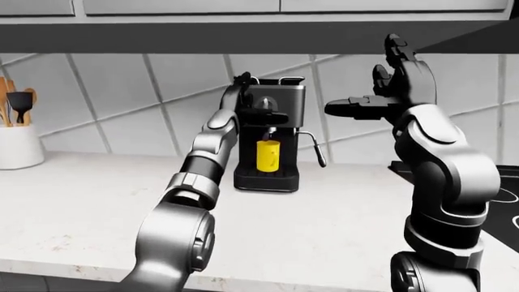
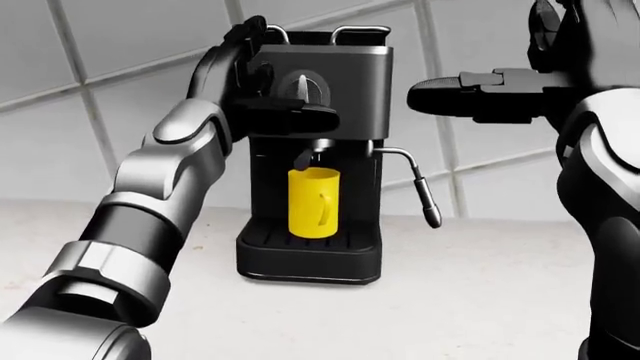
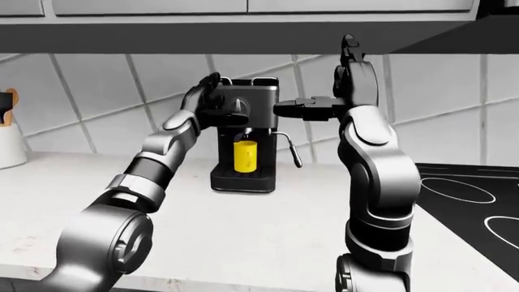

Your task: Press the button on the coffee machine to serve coffee.

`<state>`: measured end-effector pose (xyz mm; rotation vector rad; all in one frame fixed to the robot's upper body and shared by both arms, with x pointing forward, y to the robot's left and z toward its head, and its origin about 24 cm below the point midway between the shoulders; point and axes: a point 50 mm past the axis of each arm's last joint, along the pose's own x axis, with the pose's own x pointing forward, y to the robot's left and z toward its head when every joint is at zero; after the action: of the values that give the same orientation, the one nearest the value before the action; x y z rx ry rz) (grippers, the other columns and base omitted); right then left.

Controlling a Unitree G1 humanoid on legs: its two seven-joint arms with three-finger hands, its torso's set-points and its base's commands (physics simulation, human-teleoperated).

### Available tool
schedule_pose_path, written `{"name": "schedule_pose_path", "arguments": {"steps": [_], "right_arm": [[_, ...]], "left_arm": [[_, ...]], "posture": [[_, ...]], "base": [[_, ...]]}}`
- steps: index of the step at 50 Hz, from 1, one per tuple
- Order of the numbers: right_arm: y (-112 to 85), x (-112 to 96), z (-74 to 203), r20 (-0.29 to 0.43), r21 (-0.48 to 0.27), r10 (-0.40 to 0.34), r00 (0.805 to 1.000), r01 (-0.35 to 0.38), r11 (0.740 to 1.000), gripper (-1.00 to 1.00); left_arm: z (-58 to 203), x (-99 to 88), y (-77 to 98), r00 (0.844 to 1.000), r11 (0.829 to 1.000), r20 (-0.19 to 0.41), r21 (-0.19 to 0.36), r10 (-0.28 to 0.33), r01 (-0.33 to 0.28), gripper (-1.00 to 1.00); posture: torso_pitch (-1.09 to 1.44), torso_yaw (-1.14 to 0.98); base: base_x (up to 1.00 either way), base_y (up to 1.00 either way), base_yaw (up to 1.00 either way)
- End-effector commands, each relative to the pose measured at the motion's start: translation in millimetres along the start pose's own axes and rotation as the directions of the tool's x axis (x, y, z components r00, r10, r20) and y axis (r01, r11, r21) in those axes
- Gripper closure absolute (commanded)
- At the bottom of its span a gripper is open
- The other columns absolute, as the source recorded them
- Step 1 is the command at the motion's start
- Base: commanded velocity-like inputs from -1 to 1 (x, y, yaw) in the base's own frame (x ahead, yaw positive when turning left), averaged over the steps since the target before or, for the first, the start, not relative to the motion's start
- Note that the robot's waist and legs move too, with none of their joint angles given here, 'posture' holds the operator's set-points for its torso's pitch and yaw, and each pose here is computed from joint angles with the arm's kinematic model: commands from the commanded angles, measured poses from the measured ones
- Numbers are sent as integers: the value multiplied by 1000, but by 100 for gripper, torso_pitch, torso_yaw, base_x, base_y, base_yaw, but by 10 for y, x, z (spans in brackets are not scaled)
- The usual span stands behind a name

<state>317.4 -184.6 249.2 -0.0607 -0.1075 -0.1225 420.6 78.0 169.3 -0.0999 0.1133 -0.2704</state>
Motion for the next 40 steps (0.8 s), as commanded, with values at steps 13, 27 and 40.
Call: {"name": "schedule_pose_path", "arguments": {"steps": [13, 27, 40], "right_arm": [[-7, -9, 168, 73, 6, -4, 997, 4, 1000, -100], [-4, -11, 147, 70, 8, -4, 998, 4, 1000, -100], [1, -20, 95, 63, 12, -5, 998, 5, 1000, -100]], "left_arm": [[380, 3, -35, 990, 1000, 139, 16, -1, -1, -100], [470, 0, -12, 984, 1000, 179, 11, 12, -14, -100], [496, 4, -14, 981, 1000, 192, 15, 9, -12, -100]], "posture": [[-75, 0], [-72, 0], [-72, 0]], "base": [[0, 0, 0], [0, 0, 0], [0, 0, 0]]}}
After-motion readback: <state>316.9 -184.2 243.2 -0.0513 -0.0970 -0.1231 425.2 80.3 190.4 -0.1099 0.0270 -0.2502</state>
